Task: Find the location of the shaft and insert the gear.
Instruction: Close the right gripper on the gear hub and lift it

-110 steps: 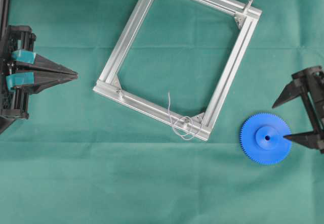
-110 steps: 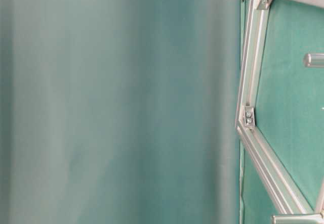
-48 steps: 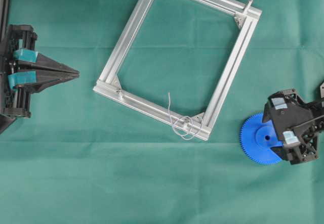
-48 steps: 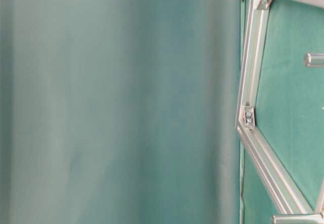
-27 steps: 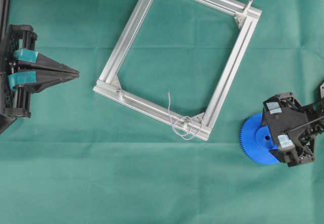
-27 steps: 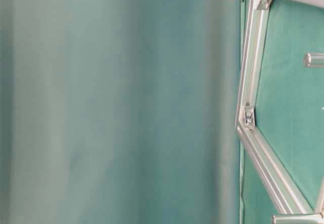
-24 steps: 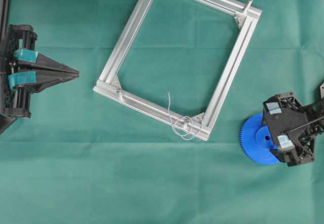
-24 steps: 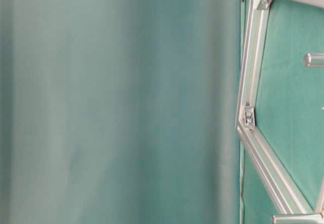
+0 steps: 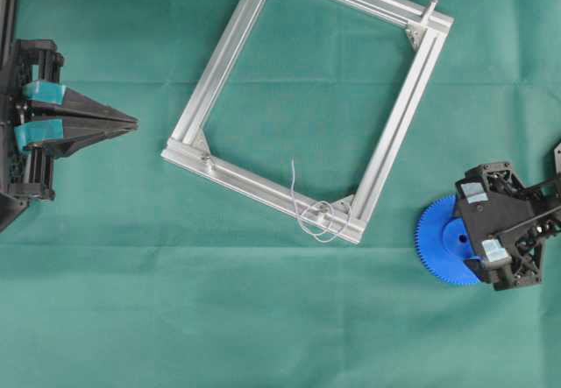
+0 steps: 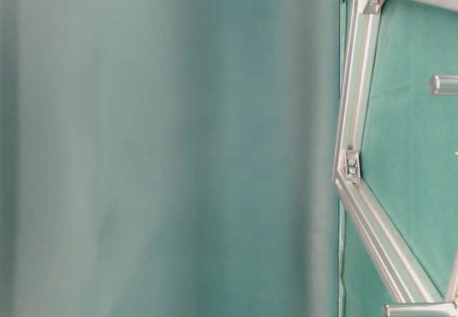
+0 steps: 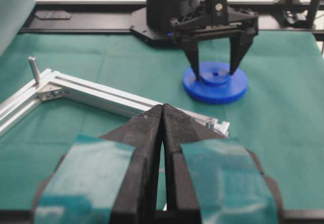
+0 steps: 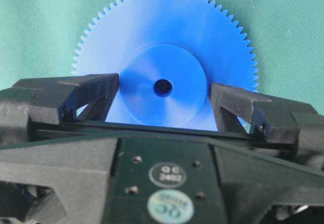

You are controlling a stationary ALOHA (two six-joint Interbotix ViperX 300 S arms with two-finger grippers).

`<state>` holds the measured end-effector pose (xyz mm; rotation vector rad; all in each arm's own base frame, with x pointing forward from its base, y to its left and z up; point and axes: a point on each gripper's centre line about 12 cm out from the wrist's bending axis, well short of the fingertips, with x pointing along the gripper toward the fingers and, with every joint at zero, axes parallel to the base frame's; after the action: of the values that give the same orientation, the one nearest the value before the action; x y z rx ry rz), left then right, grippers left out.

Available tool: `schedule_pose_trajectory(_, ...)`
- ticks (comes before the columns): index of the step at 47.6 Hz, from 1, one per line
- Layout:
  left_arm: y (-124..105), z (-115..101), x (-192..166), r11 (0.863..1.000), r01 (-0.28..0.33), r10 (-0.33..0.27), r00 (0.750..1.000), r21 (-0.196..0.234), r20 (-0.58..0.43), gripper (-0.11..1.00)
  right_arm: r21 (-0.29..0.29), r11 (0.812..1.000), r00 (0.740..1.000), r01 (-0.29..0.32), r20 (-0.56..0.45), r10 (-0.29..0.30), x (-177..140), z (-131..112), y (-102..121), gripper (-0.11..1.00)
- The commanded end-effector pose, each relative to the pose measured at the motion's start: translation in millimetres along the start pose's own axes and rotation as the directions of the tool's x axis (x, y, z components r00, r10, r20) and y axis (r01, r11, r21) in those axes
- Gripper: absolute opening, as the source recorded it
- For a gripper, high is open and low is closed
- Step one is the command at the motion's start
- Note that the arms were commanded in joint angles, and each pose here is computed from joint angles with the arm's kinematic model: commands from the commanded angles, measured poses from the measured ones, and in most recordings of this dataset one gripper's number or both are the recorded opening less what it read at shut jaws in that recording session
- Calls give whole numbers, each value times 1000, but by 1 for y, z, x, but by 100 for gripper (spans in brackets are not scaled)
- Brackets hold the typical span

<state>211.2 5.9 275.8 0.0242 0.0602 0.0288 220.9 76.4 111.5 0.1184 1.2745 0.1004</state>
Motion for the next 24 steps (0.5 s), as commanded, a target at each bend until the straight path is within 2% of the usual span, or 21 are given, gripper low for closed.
schedule_pose_trajectory(1, 1, 10, 3, 1000, -4, 4, 1000, -3, 23, 1, -2, 1000, 1000, -9, 23, 9, -1, 5, 3, 92)
schedule_pose_trajectory(16, 1, 10, 3, 1000, -4, 4, 1000, -3, 21, 1, 15, 1000, 1000, 1, 0, -1, 5, 5, 2, 90)
schedule_pose_trajectory(20, 1, 10, 3, 1000, -4, 4, 1000, -3, 21, 1, 9, 1000, 1000, 3, 1, -3, 5, 5, 2, 84)
schedule_pose_trajectory(24, 1, 10, 3, 1000, -4, 4, 1000, -3, 21, 1, 4, 1000, 1000, 5, 3, -5, 4, 6, 2, 70)
